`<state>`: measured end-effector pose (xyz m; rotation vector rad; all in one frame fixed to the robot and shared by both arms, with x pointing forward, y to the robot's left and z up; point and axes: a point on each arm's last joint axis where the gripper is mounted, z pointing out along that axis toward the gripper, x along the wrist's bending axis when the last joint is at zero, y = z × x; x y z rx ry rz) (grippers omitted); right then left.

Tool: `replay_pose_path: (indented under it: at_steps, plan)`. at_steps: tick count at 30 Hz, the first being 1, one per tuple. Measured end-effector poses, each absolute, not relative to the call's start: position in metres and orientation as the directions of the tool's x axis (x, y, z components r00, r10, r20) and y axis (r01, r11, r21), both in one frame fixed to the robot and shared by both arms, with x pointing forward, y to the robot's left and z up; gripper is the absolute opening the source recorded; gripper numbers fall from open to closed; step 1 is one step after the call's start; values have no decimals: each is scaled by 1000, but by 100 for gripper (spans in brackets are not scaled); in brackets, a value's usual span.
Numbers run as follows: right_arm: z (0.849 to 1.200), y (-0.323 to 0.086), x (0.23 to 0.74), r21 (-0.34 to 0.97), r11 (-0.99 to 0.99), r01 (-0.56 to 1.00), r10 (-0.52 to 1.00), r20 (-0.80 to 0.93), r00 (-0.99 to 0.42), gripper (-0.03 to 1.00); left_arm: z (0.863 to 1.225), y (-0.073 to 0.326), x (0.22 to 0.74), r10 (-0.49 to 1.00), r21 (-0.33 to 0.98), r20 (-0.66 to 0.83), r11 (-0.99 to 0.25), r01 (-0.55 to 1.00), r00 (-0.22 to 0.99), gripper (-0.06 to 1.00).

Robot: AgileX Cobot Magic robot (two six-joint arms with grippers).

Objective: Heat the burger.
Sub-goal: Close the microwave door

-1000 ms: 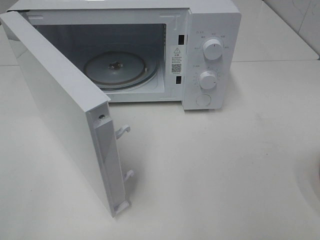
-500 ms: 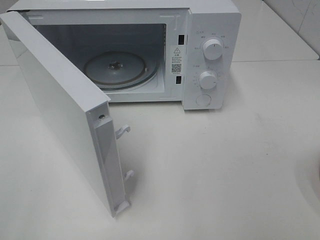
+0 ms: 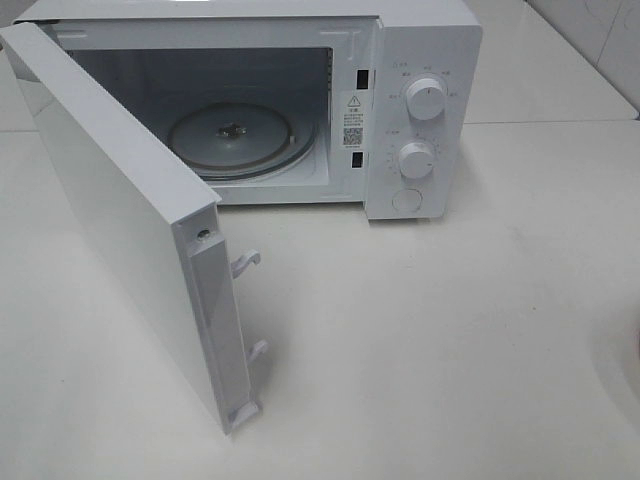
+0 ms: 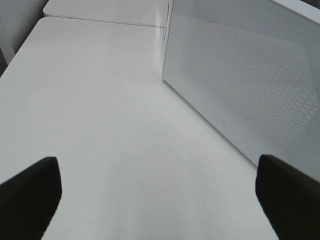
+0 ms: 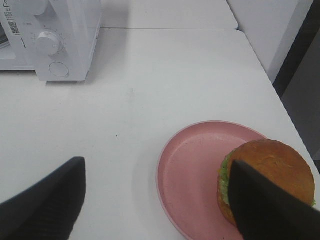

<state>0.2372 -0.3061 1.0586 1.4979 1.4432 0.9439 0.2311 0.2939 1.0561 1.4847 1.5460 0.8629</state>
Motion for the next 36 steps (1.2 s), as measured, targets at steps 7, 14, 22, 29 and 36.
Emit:
replay_pose_path:
  at_steps: [7, 14, 22, 29, 36]
  plan:
    - [1059, -306, 237, 928, 6, 373, 998, -29, 57, 76, 1056, 294, 231, 996, 893, -92, 75, 444, 17, 97]
    - [1059, -306, 237, 928, 5, 373, 998, -29, 56, 76, 1056, 294, 231, 996, 893, -92, 75, 444, 17, 97]
    - [1059, -306, 237, 928, 4, 373, 998, -27, 55, 76, 1056, 294, 231, 996, 893, -92, 75, 444, 17, 97]
    - [1059, -306, 237, 928, 4, 373, 998, -27, 55, 76, 1056, 293, 231, 994, 892, -102, 81, 444, 24, 97]
    - [1059, -306, 237, 928, 4, 373, 998, -27, 55, 76, 1067, 290, 232, 990, 925, -134, 107, 363, 50, 94]
